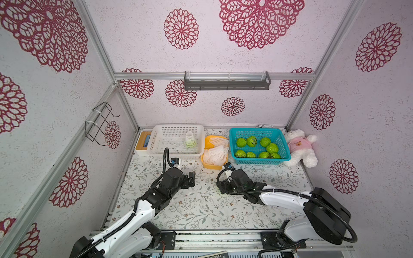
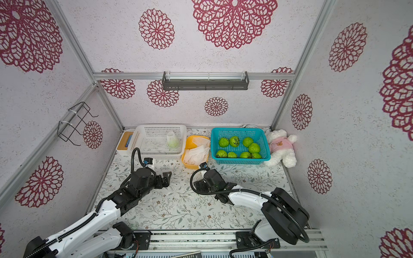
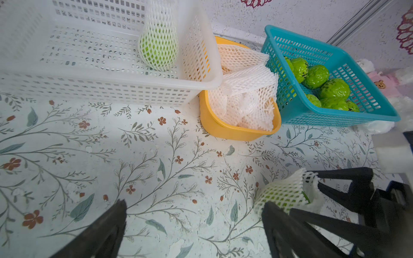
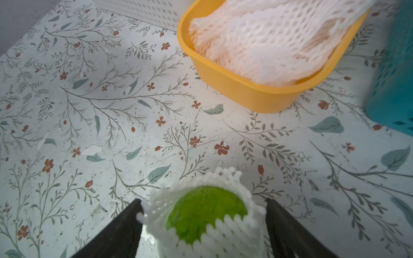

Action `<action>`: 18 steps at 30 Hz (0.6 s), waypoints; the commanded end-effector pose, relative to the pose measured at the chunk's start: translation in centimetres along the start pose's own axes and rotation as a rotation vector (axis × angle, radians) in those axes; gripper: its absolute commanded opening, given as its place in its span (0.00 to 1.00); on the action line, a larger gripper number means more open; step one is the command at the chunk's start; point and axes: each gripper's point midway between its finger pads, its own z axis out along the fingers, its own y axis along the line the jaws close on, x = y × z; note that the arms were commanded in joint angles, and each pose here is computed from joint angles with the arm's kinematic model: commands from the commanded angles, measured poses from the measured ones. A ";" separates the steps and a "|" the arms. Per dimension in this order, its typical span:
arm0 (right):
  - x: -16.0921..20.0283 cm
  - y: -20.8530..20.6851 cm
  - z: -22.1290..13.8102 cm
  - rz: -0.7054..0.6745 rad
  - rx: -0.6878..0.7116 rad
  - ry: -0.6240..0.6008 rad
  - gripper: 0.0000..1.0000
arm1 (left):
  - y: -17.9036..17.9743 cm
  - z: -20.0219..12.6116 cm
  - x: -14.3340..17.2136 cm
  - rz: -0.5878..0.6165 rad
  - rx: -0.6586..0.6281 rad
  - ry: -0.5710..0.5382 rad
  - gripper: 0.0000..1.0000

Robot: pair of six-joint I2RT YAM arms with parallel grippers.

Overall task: Sleeve custard apples in foam nets
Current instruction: Put on the foam net on the custard apple.

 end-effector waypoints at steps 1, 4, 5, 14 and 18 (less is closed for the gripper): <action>-1.3 0.0 -0.1 0.011 0.030 -0.045 0.83 | 0.2 0.1 -0.2 -0.019 -0.006 -0.008 0.97; -0.6 -0.3 -0.1 0.016 0.048 -0.038 0.76 | 0.3 0.1 -0.1 -0.018 -0.007 -0.005 0.97; -0.4 -0.3 0.0 0.016 0.049 -0.034 0.74 | 0.2 0.2 -0.1 -0.018 -0.006 -0.006 0.97; 1.7 0.4 0.5 0.012 0.033 0.001 0.66 | 0.4 0.4 0.0 -0.020 -0.013 -0.001 0.97; 2.3 0.5 0.6 0.013 0.032 0.007 0.69 | 0.4 0.4 0.0 -0.020 -0.014 0.000 0.97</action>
